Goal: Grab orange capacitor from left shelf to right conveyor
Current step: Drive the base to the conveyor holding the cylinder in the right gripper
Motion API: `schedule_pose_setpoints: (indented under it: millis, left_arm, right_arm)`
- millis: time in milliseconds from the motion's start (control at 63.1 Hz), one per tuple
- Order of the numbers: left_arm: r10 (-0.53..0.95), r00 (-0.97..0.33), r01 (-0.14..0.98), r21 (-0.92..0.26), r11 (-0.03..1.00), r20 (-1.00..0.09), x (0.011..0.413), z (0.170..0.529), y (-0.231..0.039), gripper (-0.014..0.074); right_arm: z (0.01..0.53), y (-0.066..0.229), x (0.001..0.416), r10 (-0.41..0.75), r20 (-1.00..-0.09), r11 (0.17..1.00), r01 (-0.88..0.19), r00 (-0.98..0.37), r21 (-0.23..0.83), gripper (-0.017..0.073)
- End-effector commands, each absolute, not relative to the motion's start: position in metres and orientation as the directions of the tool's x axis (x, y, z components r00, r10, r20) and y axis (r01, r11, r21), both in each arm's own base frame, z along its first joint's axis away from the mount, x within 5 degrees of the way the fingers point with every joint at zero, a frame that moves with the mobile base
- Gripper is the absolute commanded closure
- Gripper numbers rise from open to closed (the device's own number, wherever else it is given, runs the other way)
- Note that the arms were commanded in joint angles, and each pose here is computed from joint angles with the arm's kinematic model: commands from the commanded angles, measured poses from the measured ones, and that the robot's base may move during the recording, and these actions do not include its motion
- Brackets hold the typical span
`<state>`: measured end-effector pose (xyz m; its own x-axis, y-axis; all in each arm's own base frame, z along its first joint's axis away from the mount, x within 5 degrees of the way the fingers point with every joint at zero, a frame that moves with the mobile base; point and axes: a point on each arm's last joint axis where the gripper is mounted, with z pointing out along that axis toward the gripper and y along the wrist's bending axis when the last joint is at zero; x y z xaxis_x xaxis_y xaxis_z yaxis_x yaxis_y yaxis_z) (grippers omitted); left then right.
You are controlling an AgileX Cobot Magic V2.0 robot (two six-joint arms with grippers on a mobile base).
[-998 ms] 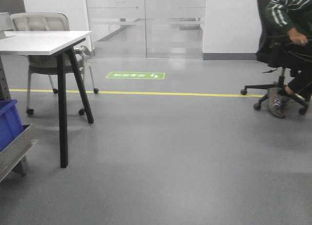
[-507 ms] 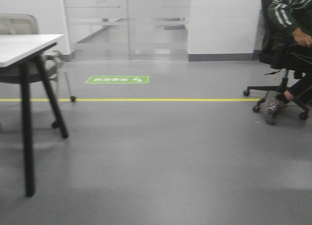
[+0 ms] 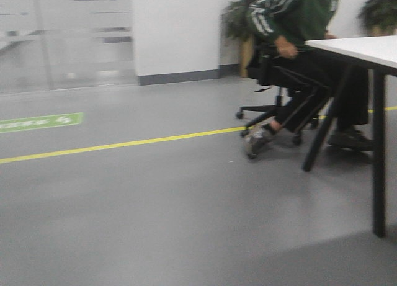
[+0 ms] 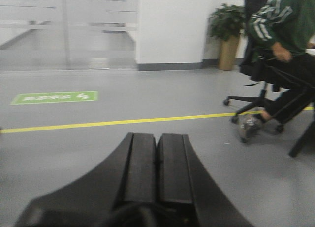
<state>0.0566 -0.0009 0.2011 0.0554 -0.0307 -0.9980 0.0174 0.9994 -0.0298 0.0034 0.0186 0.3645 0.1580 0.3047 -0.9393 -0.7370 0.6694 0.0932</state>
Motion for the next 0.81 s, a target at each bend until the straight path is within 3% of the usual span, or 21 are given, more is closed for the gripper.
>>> schedule_pose_setpoints:
  millis: [0,792]
  left_arm:
    - [-0.036,0.132,0.024,-0.033,0.999,-0.991,0.0561,0.2024,-0.0012,0.072]
    - [-0.036,0.132,0.024,-0.033,0.999,-0.991,0.0561,0.2024,-0.0012,0.072]
  right_arm:
    - [0.377,0.0141,0.0038,0.347,-0.913,0.693,-0.714,0.214,0.096,0.051]
    - [0.377,0.014,0.0038,0.347,-0.913,0.693,-0.714,0.214,0.096,0.051]
